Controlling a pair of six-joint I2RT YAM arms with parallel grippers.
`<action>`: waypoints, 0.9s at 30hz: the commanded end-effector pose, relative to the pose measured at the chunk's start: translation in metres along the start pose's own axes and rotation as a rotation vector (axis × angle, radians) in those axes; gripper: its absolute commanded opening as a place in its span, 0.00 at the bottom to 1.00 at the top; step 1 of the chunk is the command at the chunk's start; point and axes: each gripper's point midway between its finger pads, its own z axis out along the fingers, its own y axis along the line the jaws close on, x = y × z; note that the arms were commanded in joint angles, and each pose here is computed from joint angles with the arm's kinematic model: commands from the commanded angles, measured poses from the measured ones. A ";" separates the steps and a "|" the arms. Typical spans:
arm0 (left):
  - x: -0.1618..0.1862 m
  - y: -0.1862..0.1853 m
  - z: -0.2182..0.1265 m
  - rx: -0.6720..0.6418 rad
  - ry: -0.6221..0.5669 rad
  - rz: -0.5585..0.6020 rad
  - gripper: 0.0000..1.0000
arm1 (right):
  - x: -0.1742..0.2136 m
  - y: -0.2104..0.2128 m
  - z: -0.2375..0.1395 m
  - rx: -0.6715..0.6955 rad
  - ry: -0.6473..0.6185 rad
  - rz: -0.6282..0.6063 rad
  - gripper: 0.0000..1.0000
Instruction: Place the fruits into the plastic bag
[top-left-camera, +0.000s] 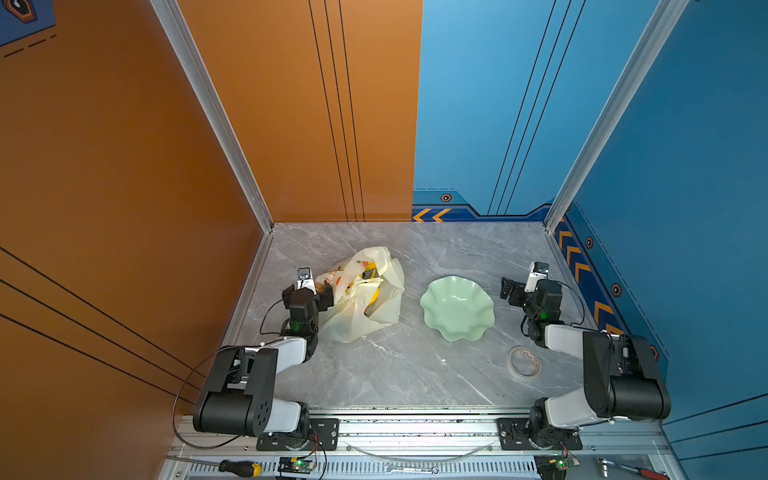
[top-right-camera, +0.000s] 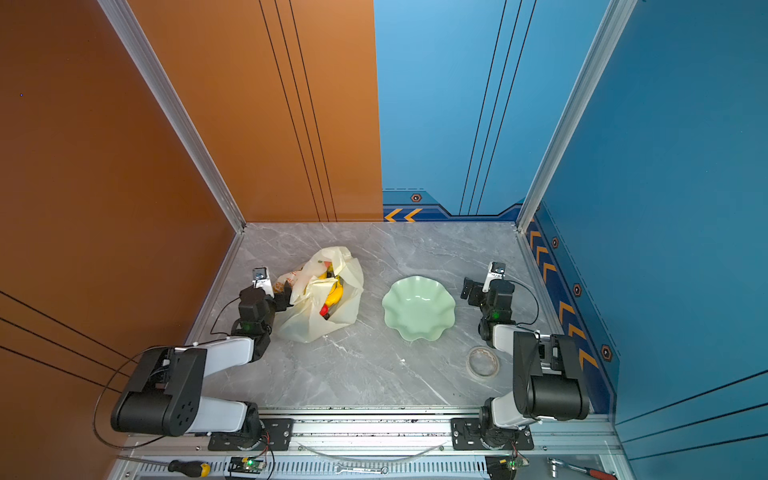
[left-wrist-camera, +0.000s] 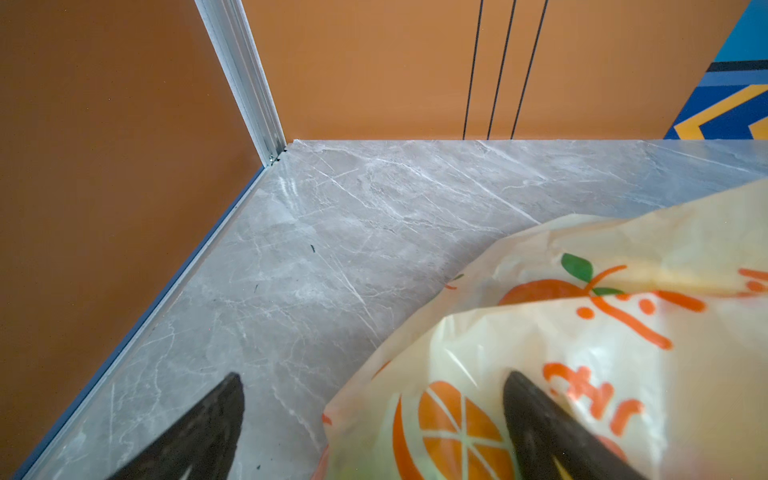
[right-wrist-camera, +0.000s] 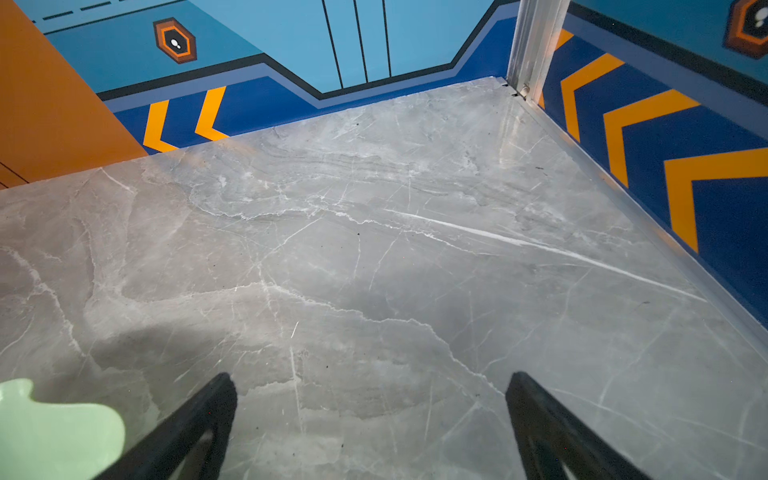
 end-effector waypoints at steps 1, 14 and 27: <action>0.007 -0.007 -0.002 0.028 -0.017 0.037 0.98 | 0.002 0.007 0.000 -0.034 -0.008 -0.023 1.00; 0.019 -0.014 -0.001 0.037 -0.056 0.065 0.98 | 0.002 0.006 -0.020 -0.060 -0.125 -0.022 1.00; 0.020 0.000 0.011 -0.056 -0.014 0.034 0.98 | 0.009 0.003 -0.040 -0.072 -0.284 -0.014 1.00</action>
